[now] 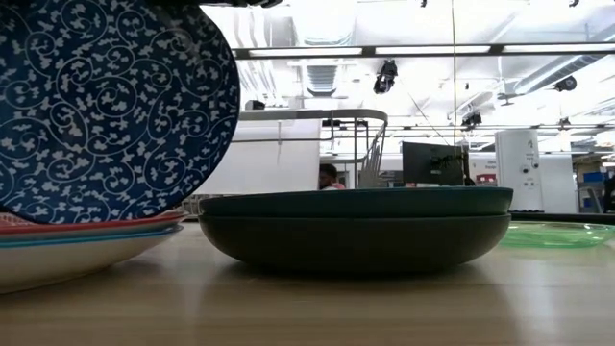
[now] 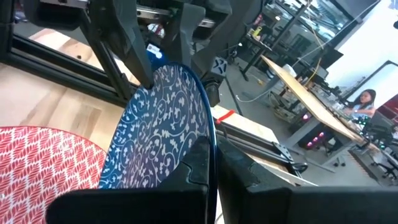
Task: Sort dishes
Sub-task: Put the blue patterned plate into the dish rack
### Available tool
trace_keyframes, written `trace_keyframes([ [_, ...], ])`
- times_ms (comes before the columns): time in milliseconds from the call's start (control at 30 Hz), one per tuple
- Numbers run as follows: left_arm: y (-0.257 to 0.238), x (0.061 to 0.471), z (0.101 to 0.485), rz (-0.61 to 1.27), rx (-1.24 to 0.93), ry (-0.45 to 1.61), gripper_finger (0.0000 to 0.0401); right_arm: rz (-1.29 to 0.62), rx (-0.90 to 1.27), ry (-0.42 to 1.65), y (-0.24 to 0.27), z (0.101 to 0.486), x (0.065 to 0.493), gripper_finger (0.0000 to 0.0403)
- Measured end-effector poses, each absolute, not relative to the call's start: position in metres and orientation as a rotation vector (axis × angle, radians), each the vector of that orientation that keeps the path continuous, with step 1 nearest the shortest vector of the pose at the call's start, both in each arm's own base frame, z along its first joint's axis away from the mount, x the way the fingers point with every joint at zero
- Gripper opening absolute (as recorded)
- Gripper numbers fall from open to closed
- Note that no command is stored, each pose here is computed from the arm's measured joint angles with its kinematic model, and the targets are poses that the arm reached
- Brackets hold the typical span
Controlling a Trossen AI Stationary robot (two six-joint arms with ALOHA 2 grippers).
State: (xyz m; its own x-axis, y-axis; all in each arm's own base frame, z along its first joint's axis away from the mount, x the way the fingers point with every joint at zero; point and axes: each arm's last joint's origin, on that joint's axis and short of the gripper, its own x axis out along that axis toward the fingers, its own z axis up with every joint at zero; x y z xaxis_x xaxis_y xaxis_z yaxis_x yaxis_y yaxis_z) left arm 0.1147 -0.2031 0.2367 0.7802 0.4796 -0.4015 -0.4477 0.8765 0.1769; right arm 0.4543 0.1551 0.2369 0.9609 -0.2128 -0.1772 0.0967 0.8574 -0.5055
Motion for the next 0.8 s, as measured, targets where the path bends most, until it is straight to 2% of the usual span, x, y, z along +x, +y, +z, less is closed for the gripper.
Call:
trace_keyframes([
  [267,-0.2079,0.1167,0.2336,0.503,0.078,0.455,0.0045,-0.162,-0.490,0.229,0.1556,0.2370,0.4541,0.0006],
  [400,-0.2096,0.1174,0.2343,0.502,0.069,0.457,0.0011,-0.162,-0.449,0.231,0.1557,0.2367,0.4538,0.0024],
  [800,-0.2103,0.1181,0.2342,0.494,0.095,0.448,0.0006,-0.171,-0.418,0.239,0.1553,0.2363,0.4533,0.0106],
])
